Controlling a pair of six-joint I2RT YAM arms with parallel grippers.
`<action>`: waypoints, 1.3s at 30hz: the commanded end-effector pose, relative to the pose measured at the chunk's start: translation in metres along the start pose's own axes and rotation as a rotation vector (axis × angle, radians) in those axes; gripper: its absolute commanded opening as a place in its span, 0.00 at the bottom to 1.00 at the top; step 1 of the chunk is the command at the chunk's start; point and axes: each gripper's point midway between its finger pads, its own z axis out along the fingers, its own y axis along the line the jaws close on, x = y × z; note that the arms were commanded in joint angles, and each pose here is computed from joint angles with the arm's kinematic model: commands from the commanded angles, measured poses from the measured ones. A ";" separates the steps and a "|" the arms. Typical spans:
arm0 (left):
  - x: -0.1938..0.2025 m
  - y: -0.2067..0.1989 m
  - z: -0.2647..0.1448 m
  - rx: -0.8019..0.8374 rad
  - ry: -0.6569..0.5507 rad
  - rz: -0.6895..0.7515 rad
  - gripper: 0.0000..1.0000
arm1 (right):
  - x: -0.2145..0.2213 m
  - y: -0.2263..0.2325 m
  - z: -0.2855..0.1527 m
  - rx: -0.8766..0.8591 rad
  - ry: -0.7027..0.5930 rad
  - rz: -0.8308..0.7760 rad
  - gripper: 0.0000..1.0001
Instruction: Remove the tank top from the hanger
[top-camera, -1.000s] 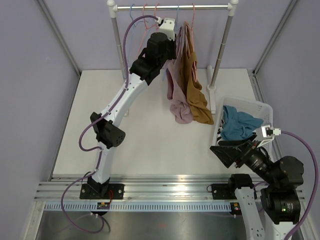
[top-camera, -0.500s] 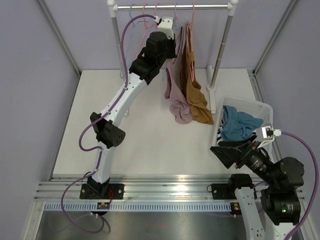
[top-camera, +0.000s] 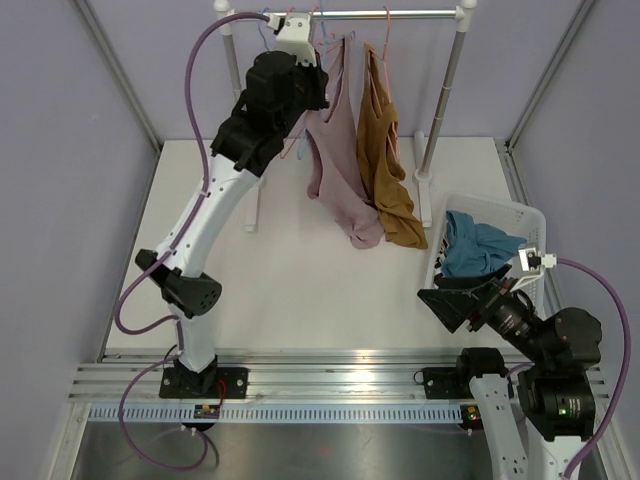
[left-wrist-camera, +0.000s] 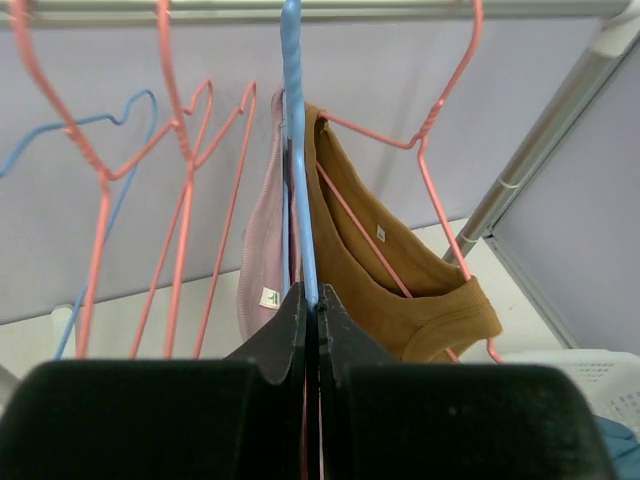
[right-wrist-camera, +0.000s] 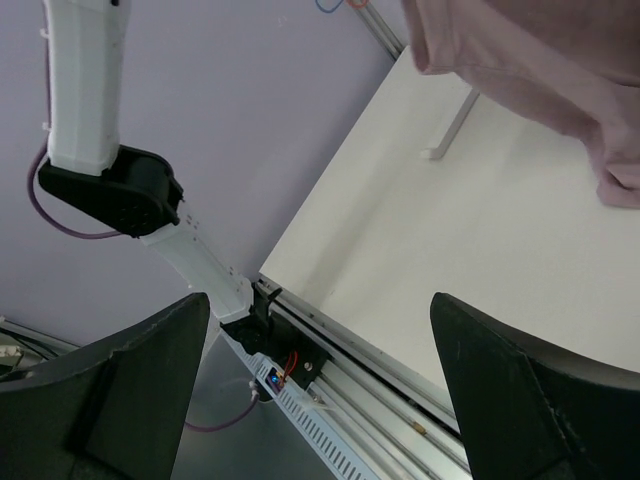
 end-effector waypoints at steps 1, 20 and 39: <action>-0.065 -0.002 -0.043 0.026 -0.150 -0.047 0.00 | -0.013 -0.002 0.009 -0.009 -0.017 -0.060 0.99; 0.037 -0.010 -0.253 0.339 0.046 -0.175 0.00 | -0.038 -0.019 0.076 -0.332 -0.001 0.099 0.99; 0.142 -0.008 -0.351 0.534 0.127 -0.384 0.00 | 0.056 -0.053 0.237 0.056 0.199 -0.238 0.90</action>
